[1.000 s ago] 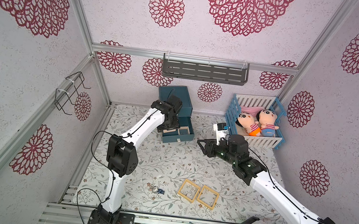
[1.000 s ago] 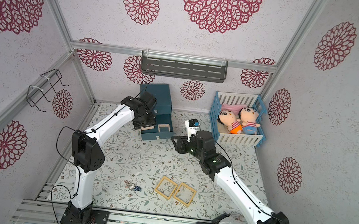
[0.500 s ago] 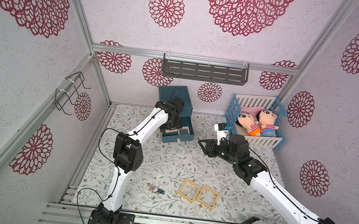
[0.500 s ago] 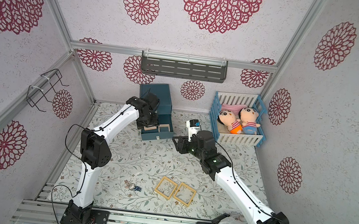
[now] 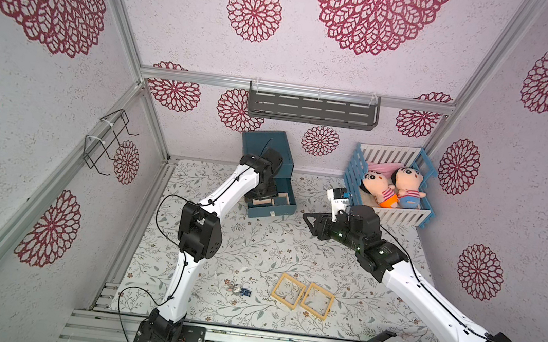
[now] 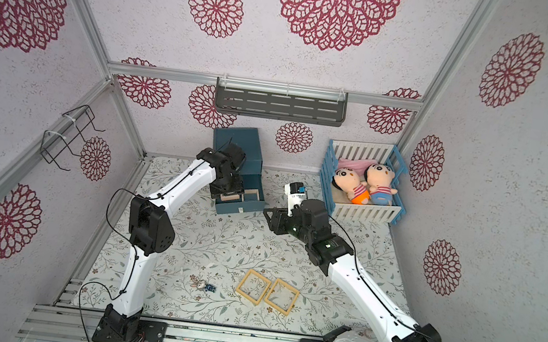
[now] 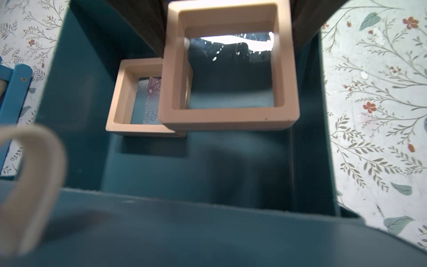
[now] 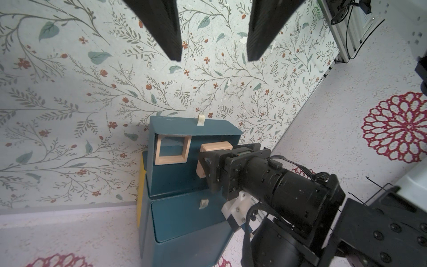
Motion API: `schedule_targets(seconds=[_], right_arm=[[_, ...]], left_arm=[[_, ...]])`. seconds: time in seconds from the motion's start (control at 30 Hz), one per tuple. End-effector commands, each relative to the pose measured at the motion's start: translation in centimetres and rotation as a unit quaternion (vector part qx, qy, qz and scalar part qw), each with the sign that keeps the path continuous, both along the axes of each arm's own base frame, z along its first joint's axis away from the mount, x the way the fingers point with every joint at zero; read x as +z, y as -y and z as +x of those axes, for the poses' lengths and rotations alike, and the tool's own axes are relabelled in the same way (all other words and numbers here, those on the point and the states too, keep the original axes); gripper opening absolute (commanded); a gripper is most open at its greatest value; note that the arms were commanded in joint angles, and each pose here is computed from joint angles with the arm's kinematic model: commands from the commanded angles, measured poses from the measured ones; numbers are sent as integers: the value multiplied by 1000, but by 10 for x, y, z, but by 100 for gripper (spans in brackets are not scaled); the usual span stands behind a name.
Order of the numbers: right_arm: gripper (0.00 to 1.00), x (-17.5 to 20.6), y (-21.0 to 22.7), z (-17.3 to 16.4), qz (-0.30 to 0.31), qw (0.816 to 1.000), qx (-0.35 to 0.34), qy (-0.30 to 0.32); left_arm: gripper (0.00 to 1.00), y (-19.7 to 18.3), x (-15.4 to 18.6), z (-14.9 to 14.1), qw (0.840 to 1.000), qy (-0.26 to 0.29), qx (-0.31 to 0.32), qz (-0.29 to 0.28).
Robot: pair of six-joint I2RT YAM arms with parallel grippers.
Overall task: Place the brooch boxes into the drawer by color
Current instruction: Place the brooch box in the drawer.
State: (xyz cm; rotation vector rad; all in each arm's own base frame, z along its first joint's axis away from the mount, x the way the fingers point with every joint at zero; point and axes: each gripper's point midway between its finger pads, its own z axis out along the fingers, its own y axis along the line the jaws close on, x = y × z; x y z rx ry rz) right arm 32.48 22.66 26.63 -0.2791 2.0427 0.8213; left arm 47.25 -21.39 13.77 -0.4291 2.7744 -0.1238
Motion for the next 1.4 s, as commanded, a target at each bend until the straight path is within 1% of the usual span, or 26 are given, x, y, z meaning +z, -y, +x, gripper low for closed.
schedule_targets(seconds=[0.0,0.27,0.63,0.87,1.0,1.03,1.13,1.37], right_arm=[[52,22,3,0,18,999,-5,27],[52,21,2,-2,21,999,-2,26],[52,18,2,-3,21,1000,0,22],[53,17,1,-4,21,1000,2,21],[54,16,0,-4,23,1000,5,20],[54,16,0,-4,23,1000,5,20],[54,17,0,-4,23,999,6,21],[54,16,0,-4,24,1000,6,19]], left_arm=[[48,-3,-11,2,1000,-12,-5,15],[51,-3,-25,0,999,-30,-11,36],[61,-2,-34,-1,998,-39,-9,42],[80,-3,-25,1,999,-27,-4,46],[88,-2,-15,3,999,-14,0,41],[99,-2,-11,4,999,-10,1,39],[97,-1,-3,6,999,0,4,33],[98,5,17,8,1000,25,7,15]])
